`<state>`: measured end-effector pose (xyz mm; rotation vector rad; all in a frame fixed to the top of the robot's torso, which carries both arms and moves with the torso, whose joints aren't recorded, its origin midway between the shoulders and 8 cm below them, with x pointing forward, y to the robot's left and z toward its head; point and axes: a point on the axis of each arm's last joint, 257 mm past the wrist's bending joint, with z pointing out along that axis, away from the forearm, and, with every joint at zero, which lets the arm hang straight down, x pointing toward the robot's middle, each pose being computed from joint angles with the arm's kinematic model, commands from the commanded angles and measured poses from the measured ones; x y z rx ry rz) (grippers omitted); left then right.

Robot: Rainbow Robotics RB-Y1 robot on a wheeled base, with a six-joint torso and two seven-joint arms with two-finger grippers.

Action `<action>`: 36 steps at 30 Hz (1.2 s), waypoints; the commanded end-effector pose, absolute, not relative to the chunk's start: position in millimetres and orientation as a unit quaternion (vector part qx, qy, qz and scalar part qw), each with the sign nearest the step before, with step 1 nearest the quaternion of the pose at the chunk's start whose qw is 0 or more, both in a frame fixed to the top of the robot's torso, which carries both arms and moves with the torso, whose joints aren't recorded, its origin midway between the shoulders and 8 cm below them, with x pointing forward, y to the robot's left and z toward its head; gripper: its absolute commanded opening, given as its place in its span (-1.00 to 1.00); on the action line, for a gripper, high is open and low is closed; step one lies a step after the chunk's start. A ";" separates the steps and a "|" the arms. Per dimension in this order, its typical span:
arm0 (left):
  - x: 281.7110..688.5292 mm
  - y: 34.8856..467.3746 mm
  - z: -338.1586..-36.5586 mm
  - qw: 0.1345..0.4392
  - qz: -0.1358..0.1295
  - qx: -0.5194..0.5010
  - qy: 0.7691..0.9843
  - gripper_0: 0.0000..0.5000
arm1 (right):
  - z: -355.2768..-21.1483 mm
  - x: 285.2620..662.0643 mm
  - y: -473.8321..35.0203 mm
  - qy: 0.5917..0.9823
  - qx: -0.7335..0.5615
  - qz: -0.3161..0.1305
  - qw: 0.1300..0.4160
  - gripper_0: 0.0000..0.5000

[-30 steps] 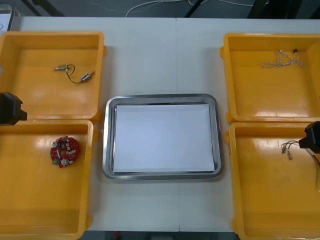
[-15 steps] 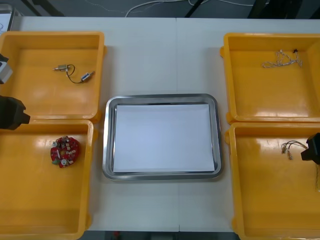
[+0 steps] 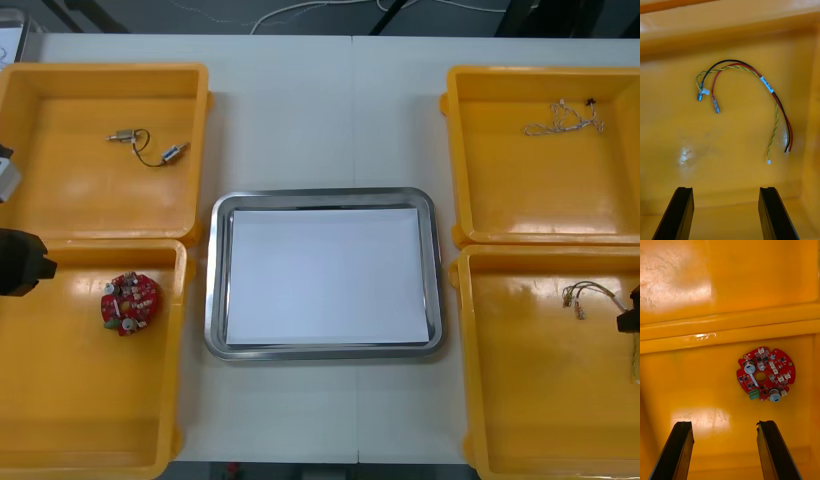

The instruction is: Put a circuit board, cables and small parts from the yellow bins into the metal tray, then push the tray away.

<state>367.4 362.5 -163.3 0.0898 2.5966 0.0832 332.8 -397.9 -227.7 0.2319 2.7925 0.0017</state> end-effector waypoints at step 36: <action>369.1 352.1 -231.6 0.284 0.089 0.449 0.842 1.00 | -306.6 306.4 -460.3 0.958 0.228 0.019 0.173 1.00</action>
